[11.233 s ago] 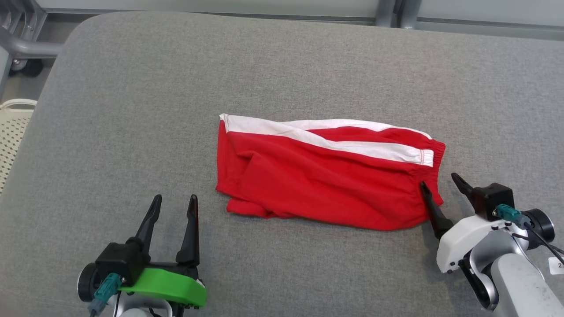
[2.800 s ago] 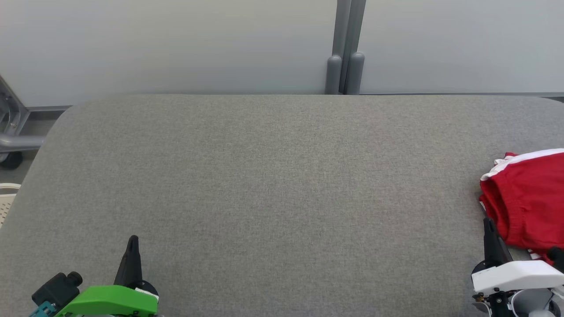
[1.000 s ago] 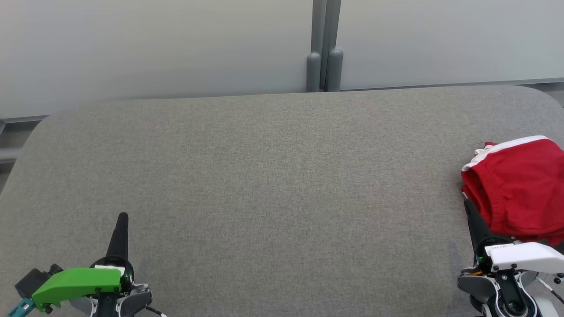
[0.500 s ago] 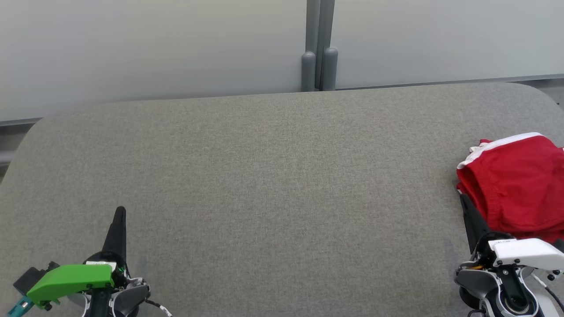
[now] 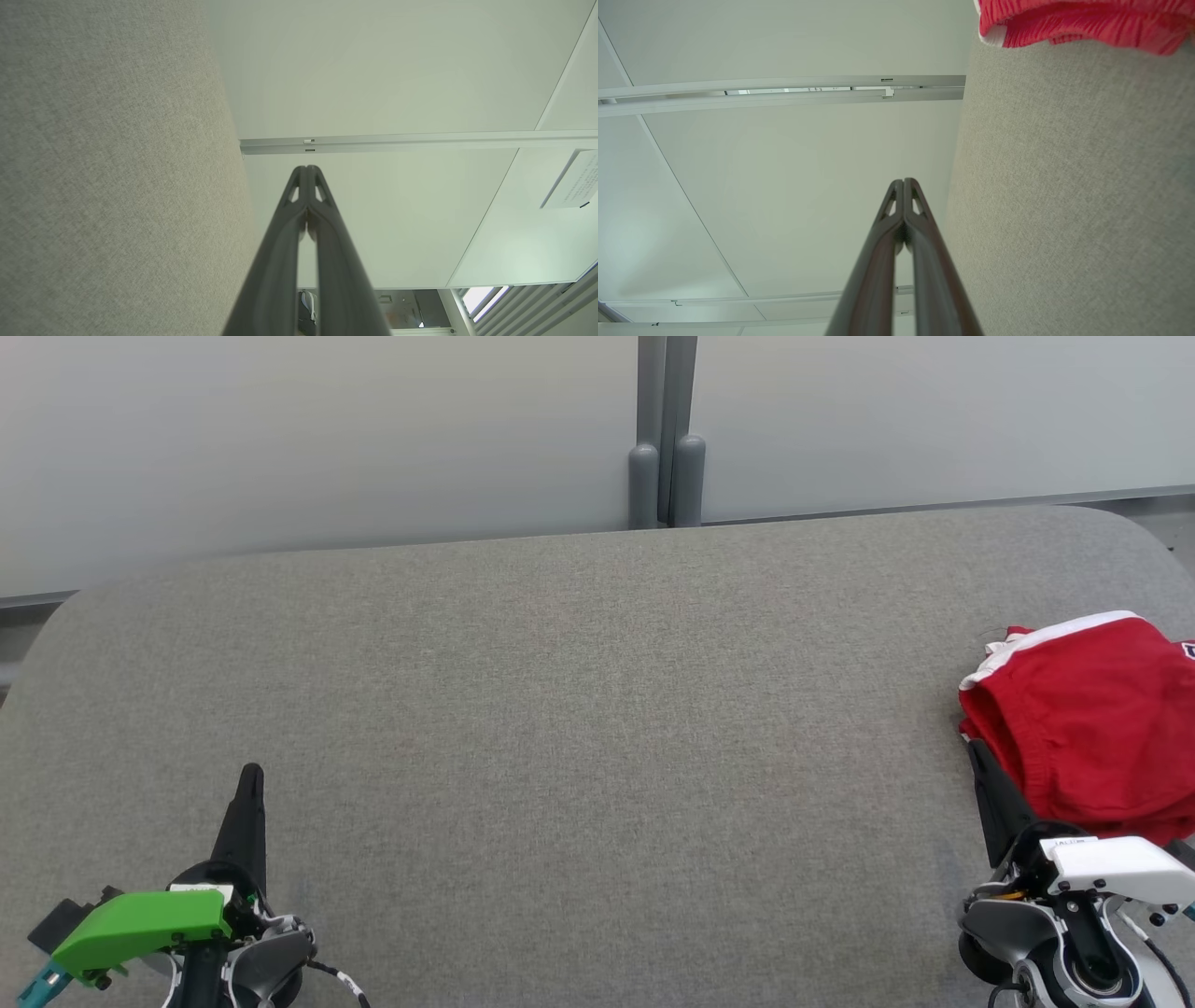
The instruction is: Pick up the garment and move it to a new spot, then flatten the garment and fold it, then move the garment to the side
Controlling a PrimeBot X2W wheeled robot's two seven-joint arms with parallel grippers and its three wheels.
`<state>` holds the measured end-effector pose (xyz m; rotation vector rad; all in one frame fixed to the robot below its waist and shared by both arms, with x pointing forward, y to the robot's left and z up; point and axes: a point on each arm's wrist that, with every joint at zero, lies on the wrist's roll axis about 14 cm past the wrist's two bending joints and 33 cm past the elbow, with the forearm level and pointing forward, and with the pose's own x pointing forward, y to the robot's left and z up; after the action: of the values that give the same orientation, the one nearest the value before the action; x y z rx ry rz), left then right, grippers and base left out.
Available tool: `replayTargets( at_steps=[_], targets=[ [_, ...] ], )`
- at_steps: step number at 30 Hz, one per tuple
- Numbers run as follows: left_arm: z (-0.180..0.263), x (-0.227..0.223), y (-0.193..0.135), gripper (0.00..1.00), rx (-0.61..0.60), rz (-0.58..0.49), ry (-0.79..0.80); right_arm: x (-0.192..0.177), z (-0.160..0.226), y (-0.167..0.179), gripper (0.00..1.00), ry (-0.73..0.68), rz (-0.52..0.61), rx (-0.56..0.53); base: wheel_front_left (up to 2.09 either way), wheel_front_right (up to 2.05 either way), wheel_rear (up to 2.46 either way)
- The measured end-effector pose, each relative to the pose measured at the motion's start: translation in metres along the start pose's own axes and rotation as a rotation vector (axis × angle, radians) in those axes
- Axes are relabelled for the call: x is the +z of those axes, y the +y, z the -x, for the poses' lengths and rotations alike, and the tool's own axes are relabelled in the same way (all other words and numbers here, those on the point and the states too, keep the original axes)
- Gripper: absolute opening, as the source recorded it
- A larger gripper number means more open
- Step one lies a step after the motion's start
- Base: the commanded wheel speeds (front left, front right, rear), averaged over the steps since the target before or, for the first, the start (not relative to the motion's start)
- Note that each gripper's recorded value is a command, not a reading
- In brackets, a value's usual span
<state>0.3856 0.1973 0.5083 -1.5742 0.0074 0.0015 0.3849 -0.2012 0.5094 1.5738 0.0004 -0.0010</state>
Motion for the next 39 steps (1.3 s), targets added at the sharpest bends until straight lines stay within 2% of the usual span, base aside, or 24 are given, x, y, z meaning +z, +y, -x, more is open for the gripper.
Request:
replayTargets(
  at_steps=[39],
  targets=[
    [0.0,0.0004,-0.0001,0.0,0.0,0.001,-0.001,0.0,-0.0002,0.0003,0.0,0.0,0.0,0.001,0.0,0.0,0.0]
  ],
)
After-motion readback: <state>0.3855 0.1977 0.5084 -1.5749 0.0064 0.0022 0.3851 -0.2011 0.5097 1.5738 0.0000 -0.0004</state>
